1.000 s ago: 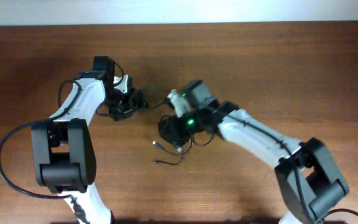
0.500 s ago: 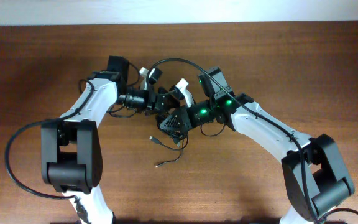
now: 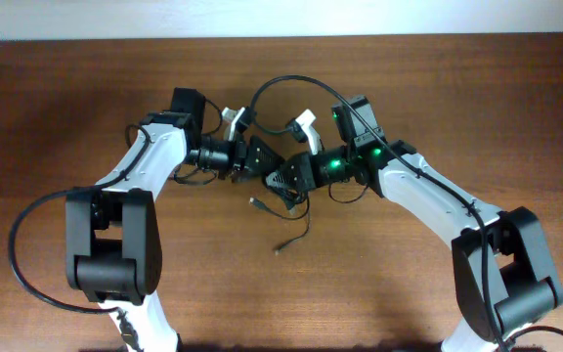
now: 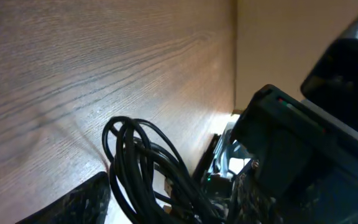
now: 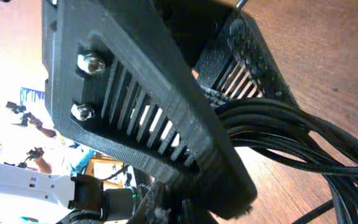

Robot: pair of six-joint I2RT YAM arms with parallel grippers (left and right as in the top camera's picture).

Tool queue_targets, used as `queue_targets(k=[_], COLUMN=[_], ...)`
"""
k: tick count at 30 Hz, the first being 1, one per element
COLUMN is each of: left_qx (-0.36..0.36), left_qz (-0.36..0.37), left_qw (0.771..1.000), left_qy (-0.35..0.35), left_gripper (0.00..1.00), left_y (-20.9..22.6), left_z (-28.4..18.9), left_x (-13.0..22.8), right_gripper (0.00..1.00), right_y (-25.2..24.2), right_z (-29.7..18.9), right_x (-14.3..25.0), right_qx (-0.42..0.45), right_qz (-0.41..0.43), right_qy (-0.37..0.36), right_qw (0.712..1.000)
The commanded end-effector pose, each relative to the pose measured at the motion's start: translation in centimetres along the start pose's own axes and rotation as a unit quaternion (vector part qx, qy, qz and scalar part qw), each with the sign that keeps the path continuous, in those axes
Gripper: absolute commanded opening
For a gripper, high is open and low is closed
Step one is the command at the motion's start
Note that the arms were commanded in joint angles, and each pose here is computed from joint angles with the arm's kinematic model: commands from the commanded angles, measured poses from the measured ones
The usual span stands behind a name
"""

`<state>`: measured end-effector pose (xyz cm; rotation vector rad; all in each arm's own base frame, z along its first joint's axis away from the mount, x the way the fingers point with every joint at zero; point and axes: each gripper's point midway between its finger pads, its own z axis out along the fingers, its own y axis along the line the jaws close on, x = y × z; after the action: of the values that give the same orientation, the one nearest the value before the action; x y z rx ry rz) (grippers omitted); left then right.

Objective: Untangle cables

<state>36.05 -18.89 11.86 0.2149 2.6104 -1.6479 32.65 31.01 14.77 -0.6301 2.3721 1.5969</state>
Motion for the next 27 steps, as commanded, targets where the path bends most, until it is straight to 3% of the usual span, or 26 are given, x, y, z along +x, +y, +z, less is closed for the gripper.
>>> queue_targets(k=[1, 7, 9, 10, 12, 13, 15, 19, 23, 27], left_qx=[-0.047, -0.061, -0.1, -0.107, -0.128, -0.145, -0.201, -0.205, -0.206, -0.205], left_qz=[-0.037, -0.044, -0.036, -0.036, -0.038, -0.042, -0.064, -0.064, -0.064, -0.064], left_qw=[0.998, 0.997, 0.994, 0.994, 0.991, 0.989, 0.977, 0.977, 0.976, 0.977], left_qy=[0.008, 0.006, 0.001, 0.0, -0.003, -0.005, -0.011, -0.011, -0.011, -0.011], left_gripper=[0.65, 0.3, 0.06, 0.0, 0.0, 0.0, 0.0, 0.0, 0.0, 0.0], left_y=[2.1, 2.6, 3.9, 4.1, 4.9, 5.4, 7.3, 7.4, 7.4, 7.4], left_z=[0.1, 0.1, -0.1, -0.2, -0.4, -0.6, -1.2, -1.3, -1.3, -1.3], left_x=[0.6, 0.6, 0.3, 0.2, 0.1, 0.1, 0.1, 0.1, 0.1, 0.1], right_gripper=[0.05, 0.05, 0.05, 0.12, 0.3, 0.33, 0.45, 0.45, 0.45, 0.46], right_y=[0.7, 0.8, 0.8, 0.8, 0.7, 0.6, -2.2, -5.3, -6.2, -4.6], right_z=[-0.6, -0.6, -0.6, -0.6, -0.6, -0.6, -0.8, -1.5, -1.8, -0.2], right_x=[-1.0, -1.1, -1.1, -1.1, -1.0, -1.0, -0.5, 1.7, 3.7, 4.7], right_qx=[-0.011, -0.011, -0.011, -0.011, -0.01, -0.007, 0.069, 0.155, 0.185, 0.159], right_qz=[-0.028, -0.03, -0.03, -0.03, -0.036, -0.041, -0.009, 0.051, 0.087, 0.027], right_qy=[-0.013, -0.014, -0.014, -0.014, -0.013, -0.013, -0.015, 0.01, 0.039, 0.069], right_qw=[0.999, 0.999, 0.999, 0.999, 0.999, 0.999, 0.997, 0.987, 0.978, 0.984])
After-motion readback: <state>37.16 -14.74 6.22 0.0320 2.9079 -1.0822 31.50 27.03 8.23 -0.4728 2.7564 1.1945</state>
